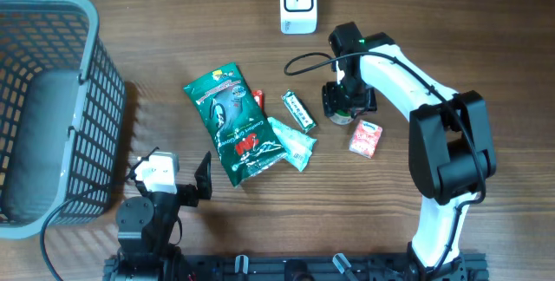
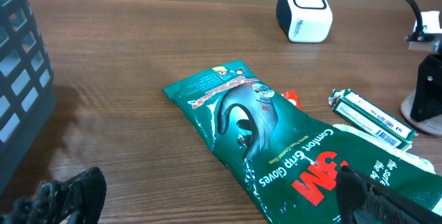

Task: Scan the item barcode
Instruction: 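Lift the jar with the right gripper and raise it toward the scanner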

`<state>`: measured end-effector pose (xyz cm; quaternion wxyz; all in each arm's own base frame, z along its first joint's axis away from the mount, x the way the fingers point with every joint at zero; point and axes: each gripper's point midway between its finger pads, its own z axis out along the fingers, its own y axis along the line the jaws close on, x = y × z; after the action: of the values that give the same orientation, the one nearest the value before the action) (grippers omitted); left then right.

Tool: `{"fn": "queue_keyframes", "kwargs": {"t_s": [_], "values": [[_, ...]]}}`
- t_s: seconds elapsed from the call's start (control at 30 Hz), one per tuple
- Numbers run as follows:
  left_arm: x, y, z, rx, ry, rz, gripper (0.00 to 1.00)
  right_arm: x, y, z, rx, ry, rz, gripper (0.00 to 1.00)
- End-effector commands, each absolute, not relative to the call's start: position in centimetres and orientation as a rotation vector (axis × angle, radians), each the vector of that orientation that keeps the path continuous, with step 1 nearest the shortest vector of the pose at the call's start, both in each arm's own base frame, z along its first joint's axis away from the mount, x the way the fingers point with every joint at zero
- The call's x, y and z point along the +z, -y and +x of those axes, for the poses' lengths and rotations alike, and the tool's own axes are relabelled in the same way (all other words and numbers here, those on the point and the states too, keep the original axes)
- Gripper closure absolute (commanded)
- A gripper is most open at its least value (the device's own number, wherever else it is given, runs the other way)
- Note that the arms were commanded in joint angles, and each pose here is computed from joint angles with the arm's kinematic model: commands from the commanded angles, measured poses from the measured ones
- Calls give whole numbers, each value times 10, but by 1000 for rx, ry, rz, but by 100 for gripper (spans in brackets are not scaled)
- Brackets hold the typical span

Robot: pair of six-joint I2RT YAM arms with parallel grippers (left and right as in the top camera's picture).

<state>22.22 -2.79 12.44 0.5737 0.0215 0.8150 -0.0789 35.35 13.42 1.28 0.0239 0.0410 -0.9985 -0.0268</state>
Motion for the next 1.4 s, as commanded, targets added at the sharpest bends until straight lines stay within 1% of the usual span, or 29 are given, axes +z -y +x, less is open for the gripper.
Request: {"fn": "queue_keyframes", "kwargs": {"t_s": [0.0,0.07,0.17,0.3,0.33,0.4,0.47,0.6,0.73,0.9,1.27,1.37], "values": [[124,31,221,-190,-1911,77,0,15,-142,359,-125,3081,63,32],[124,31,221,-190,-1911,77,0,23,-148,352,-186,3037,63,32],[124,31,221,-190,-1911,77,0,55,-162,342,-297,2948,46,32],[124,31,221,-190,-1911,77,0,85,-167,322,-343,2840,19,32],[124,31,221,-190,-1911,77,0,89,-169,316,-358,2810,8,34],[124,31,221,-190,-1911,77,0,98,-182,304,-464,2731,-21,33],[124,31,221,-190,-1911,77,0,109,-201,297,-624,2647,-49,39],[124,31,221,-190,-1911,77,0,126,-220,289,-784,2536,-92,39],[124,31,221,-190,-1911,77,0,131,-220,276,-759,2480,-110,38],[124,31,221,-190,-1911,77,0,131,-228,270,-747,2476,-73,38],[124,31,221,-190,-1911,77,0,138,-275,220,-695,2453,209,40],[124,31,221,-190,-1911,77,0,141,-280,213,-704,2456,295,41]]}}
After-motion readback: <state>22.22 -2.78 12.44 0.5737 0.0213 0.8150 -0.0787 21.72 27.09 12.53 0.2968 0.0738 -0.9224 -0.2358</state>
